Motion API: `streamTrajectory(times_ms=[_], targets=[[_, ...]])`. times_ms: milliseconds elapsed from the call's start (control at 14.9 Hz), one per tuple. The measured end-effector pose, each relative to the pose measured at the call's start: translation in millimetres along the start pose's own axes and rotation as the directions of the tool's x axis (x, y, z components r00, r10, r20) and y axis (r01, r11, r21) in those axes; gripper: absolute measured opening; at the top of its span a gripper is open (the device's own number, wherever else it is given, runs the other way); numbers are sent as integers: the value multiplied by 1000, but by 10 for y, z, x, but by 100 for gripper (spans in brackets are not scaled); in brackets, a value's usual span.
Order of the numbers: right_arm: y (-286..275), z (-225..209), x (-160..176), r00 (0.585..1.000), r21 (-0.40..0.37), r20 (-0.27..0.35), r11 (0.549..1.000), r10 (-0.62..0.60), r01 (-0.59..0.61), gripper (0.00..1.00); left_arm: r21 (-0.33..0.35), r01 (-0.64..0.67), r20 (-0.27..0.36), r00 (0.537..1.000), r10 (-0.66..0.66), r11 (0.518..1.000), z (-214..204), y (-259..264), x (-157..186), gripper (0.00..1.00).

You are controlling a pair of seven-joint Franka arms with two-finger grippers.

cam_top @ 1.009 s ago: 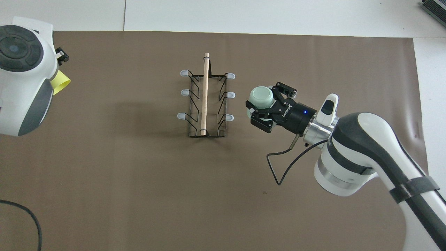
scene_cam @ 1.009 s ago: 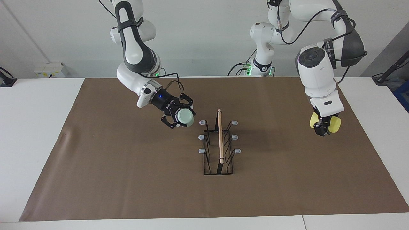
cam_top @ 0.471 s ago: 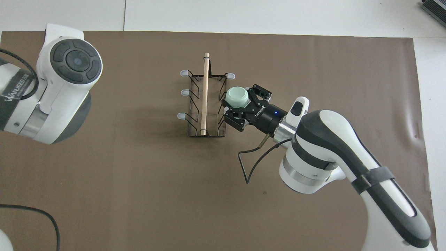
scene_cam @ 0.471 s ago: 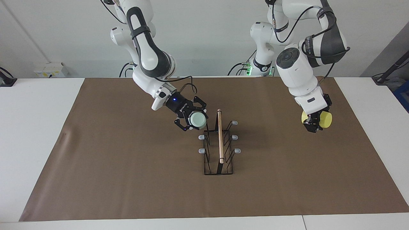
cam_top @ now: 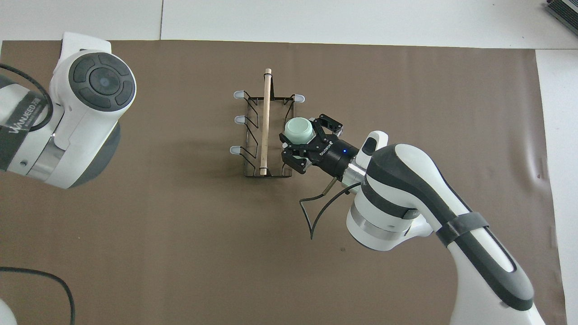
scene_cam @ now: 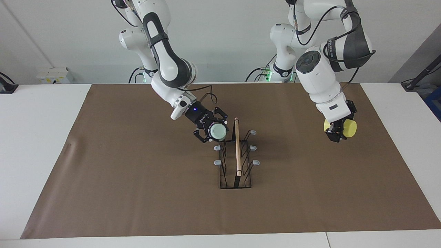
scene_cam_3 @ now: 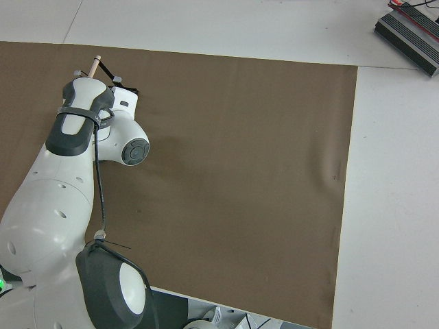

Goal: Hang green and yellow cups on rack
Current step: 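Carry the green cup with the right gripper onto a rack peg, then release the green cup with the right gripper while the left gripper brings the yellow cup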

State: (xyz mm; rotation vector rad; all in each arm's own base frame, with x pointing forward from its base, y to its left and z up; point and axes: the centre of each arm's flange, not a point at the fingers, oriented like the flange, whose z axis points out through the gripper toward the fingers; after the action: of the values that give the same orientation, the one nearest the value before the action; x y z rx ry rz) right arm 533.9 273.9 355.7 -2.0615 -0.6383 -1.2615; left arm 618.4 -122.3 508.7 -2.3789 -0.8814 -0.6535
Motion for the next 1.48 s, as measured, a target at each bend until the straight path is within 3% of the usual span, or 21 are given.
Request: streamTrajectory(times_ms=[202, 404, 538, 942, 1009, 1211, 1480], targets=[[-72, 25, -334, 1000, -32, -12, 999, -20, 20, 63, 0, 0, 0, 1000, 0, 1000, 2, 0, -2, 63], [-42, 110, -773, 998, 26, -54, 999, -39, 41, 63, 1, -1, 1, 1000, 1, 1000, 4, 0, -4, 63], [41, 170, -852, 992, 14, -118, 999, -33, 35, 63, 0, 4, 0, 1000, -4, 1000, 1, 0, -6, 63], [-31, 184, -839, 993, 12, -113, 999, -29, 31, 62, -20, 106, -6, 994, -106, 994, -122, 79, -98, 63], [-26, 177, -861, 994, 5, -101, 1000, -29, 30, 67, -25, 119, -7, 993, -119, 993, -155, 96, -119, 63], [-20, 162, -1100, 1000, -31, -4, 999, -21, 21, 99, -44, 189, -10, 982, -190, 981, -272, 167, -207, 63], [-31, 67, -1023, 997, -91, 72, 995, -32, 38, 100, -77, 262, -58, 962, -267, 962, -479, 293, -361, 63]])
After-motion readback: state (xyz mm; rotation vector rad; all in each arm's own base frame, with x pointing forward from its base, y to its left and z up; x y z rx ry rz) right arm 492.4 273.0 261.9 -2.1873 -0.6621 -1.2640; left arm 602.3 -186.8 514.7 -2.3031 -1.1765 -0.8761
